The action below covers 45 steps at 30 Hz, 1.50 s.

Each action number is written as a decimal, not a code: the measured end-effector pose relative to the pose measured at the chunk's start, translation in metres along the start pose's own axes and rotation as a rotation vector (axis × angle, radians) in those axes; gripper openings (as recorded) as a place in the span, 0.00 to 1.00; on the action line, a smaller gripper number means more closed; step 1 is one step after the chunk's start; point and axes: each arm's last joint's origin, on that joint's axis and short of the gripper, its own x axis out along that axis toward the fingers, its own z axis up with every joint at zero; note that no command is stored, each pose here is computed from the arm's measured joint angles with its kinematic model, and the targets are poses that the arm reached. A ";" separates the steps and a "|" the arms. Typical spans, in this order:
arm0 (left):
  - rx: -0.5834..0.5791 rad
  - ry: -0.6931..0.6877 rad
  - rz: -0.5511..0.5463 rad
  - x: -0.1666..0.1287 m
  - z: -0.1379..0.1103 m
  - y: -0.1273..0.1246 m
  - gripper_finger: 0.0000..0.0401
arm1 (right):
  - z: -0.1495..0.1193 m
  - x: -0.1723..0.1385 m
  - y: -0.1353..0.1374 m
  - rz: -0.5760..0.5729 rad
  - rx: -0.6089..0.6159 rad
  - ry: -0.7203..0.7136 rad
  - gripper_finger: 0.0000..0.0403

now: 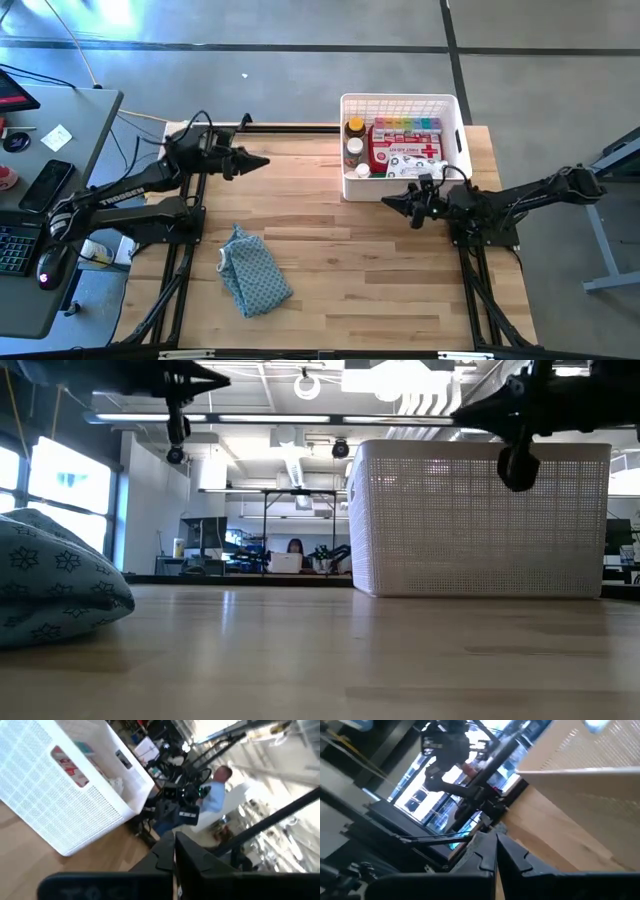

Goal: Pick & place medical supplies in basket/bin
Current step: Return to Home Position

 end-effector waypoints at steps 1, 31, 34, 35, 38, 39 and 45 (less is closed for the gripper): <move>-0.013 -0.011 -0.002 0.000 -0.005 0.003 0.11 | -0.001 0.001 -0.002 -0.015 0.008 0.007 0.00; -0.184 -0.015 -0.098 -0.005 -0.113 0.046 0.05 | -0.016 0.028 -0.014 0.001 0.006 0.065 0.00; -0.167 0.028 -0.019 -0.003 -0.127 0.046 0.06 | -0.021 0.031 -0.016 -0.006 0.024 0.078 0.00; -0.161 0.052 0.018 -0.003 -0.132 0.047 0.07 | -0.022 0.032 -0.015 0.006 0.046 0.077 0.00; -0.128 0.109 0.071 -0.004 -0.141 0.049 0.09 | -0.024 0.034 -0.007 0.086 0.065 0.046 0.00; -0.118 0.115 0.055 -0.005 -0.141 0.050 0.08 | -0.024 0.034 -0.005 0.104 0.058 0.042 0.00; -0.170 0.073 -0.059 -0.013 -0.134 0.061 0.05 | -0.015 0.033 -0.007 0.128 0.034 0.030 0.00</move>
